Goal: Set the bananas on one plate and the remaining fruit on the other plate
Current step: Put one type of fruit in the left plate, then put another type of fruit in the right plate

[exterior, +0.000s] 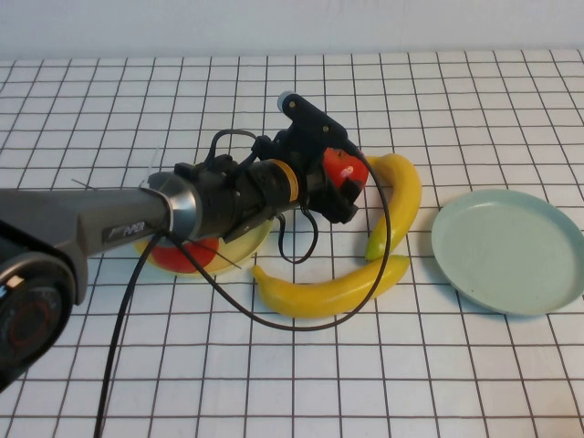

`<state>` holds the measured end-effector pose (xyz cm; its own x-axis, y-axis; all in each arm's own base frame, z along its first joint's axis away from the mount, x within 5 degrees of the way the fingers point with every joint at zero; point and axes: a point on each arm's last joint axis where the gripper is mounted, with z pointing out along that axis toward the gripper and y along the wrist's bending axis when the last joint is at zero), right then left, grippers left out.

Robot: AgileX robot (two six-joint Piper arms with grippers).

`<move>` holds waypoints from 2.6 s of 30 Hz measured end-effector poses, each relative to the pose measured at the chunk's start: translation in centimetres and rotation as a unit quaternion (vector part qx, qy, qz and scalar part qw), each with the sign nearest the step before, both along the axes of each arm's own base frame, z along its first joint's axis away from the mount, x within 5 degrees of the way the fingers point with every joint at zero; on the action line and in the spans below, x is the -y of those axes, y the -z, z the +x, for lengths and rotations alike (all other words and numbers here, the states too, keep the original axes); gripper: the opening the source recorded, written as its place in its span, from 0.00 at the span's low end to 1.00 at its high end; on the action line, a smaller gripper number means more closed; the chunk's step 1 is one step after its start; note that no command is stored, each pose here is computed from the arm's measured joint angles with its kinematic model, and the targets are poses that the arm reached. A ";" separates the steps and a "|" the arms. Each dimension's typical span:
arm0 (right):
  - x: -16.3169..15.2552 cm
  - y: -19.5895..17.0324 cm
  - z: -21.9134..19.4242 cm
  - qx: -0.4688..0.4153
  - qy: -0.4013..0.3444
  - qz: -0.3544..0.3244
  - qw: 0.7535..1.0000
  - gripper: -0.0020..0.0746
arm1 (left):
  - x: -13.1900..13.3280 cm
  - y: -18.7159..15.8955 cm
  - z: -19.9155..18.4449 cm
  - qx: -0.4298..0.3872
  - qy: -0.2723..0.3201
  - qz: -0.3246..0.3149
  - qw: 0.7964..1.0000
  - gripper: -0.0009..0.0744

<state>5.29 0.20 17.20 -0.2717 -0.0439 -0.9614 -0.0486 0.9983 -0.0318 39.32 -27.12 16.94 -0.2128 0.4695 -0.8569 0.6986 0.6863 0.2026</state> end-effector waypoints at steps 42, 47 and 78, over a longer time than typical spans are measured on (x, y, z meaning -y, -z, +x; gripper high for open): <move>0.0 0.0 0.0 0.000 0.000 0.000 1.000 0.01 | -7.5 -6.2 -1.6 -0.145 -0.215 0.106 0.960 0.80; 0.0 0.0 0.0 0.000 0.000 0.000 1.000 0.01 | -8.0 -5.5 -1.2 -0.154 -0.214 0.114 0.958 0.90; 0.0 0.0 0.0 0.000 0.000 0.000 1.000 0.01 | -14.9 -19.8 -15.0 -0.047 -0.199 -0.055 0.977 0.05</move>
